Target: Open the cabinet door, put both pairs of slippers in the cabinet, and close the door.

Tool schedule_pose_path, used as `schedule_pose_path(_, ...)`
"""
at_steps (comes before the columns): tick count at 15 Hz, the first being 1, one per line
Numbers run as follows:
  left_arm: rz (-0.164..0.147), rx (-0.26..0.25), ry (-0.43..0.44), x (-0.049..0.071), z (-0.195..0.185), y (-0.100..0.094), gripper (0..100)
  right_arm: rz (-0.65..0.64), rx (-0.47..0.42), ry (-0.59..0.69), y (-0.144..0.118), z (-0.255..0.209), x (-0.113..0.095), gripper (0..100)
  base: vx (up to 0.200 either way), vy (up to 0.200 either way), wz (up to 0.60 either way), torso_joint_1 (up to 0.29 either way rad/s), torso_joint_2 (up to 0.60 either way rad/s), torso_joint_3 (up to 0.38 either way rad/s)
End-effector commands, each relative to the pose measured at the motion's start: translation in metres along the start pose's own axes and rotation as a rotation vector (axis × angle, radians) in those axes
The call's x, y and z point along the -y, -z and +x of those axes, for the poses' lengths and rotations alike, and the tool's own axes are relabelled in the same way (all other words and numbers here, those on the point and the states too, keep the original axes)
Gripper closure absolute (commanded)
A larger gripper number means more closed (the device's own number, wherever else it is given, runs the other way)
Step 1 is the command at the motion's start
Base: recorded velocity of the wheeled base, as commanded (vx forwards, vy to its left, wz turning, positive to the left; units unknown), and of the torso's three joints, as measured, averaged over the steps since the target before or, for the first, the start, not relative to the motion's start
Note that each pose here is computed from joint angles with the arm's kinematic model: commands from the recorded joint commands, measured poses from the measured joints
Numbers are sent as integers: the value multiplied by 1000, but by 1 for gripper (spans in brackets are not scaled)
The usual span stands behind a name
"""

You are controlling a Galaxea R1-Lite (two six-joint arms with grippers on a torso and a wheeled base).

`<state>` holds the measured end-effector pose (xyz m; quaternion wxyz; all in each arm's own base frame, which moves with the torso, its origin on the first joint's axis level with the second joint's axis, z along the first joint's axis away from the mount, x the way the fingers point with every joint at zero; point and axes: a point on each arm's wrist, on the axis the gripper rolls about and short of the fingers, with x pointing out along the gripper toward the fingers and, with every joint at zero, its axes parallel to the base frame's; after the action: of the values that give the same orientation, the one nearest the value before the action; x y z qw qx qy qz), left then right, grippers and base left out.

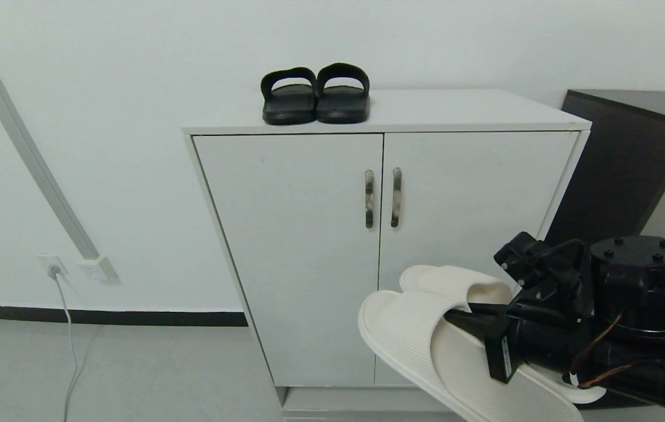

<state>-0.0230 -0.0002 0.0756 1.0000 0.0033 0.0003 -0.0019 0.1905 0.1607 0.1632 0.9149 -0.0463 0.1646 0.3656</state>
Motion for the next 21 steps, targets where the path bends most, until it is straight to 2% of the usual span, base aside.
schedule_pose_path(1, 0, -1, -1, 0, 0, 0, 0, 0, 2, -1, 1, -1, 0, 100, 0, 0, 0, -51, 442, 364)
schedule_pose_path(4, -2, -1, -7, 0, 0, 0, 0, -3, 23, 0, 1, -1, 0, 100, 0, 0, 0, -22, 404, 375)
schedule_pose_path(8, 1, -1, -1, 0, 0, 0, 0, -30, 7, -3, 7, -1, 0, 100, 0, 0, 0, 0, 0, 0)
schedule_pose_path(10, -10, -1, -10, 0, 0, 0, 0, -28, -6, -6, 10, 1, 0, 100, 0, 0, 0, 0, 0, 0)
schedule_pose_path(13, -2, 4, -25, -1, 0, -2, 0, -29, -7, -13, 11, 1, -2, 100, 0, 0, 0, 0, 0, 0)
schedule_pose_path(14, 4, -1, -21, 0, 0, -2, 0, -33, 19, -15, 10, 1, -2, 100, 0, 0, 0, -2, 124, 183)
schedule_pose_path(15, 32, -1, -19, 0, 0, -3, 0, -33, 22, -10, 11, 2, -1, 100, 0, 0, 0, -7, 203, 110)
schedule_pose_path(16, 41, 65, -21, -1, -6, -26, 0, -34, 28, -10, 11, 2, -2, 100, 0, 0, 0, 2, 129, 61)
schedule_pose_path(17, 10, 88, -16, -1, -10, -60, 0, -34, 29, -10, 11, 1, -2, 100, 0, 0, 0, 2, 80, 36)
schedule_pose_path(18, -10, 42, -7, -1, -6, -77, 0, -35, 26, -11, 12, 2, -2, 100, 0, 0, 0, 0, 0, 0)
schedule_pose_path(19, -10, -13, 45, 0, 5, -92, 0, -43, 23, -16, 12, 3, -4, 100, 0, 0, 0, 0, 0, 0)
schedule_pose_path(21, -17, -63, 226, 4, 25, -109, 0, -40, 20, -16, 15, 0, -3, 100, 0, 0, 0, 0, 0, 0)
